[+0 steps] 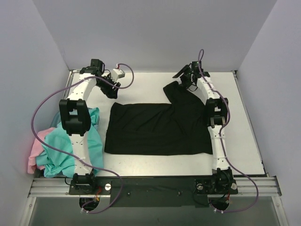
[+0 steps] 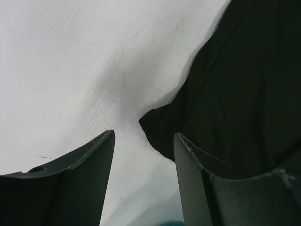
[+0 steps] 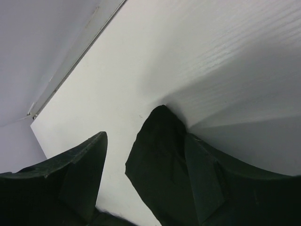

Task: Fold and stack the t-shirts
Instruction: Grap the side of the flattened tshirt furthest away from the robot with both arms

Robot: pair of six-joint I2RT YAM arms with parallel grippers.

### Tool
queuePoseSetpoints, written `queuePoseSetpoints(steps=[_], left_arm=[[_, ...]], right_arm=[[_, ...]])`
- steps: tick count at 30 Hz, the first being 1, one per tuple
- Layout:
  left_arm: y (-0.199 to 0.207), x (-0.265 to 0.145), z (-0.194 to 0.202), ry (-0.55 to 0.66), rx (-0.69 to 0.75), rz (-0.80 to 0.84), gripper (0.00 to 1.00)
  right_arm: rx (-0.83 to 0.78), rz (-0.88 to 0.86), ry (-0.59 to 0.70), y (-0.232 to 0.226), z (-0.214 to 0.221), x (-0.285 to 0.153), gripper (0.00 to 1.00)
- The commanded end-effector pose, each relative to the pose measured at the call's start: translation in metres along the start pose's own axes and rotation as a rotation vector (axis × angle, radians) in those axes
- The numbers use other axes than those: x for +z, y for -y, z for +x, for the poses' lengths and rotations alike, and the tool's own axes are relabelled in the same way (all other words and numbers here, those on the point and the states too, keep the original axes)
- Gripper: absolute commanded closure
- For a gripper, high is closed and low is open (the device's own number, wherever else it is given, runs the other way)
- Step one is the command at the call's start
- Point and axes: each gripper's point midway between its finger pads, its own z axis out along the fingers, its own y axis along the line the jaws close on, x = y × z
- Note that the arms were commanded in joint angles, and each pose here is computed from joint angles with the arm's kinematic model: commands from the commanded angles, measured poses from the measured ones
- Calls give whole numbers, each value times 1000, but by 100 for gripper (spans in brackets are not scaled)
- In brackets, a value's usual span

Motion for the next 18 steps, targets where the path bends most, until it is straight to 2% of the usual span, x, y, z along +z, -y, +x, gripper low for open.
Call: queuePoseSetpoints(steps=[1,4,7,8,9,10,14,17,18], left_arm=[[8,1,-1,11,135,88,36],[10,4,-1,3,204,127,35],[12,11,5,-25,275,171,34],[12,13,4,-29,289,173,34],[12,16,5,-32,308,178,34],[12,17,3,-27,322,178,33],[9,17,-4,-10,360,173,30],[14,17,-3,-10,366,209,30],[14,17,-3,-8,353,210,30]], right_arm=[[40,38,29,17,-10,8,44],[16,29,50,14,-15,8,58],[-1,38,50,17,-13,9,82],[-10,38,53,16,-13,8,85],[-16,50,43,21,-9,9,96],[-21,50,46,18,-10,6,100],[-62,48,47,15,-10,-5,100],[-144,13,79,-5,-20,-25,100],[-173,7,80,-8,-20,-29,89]])
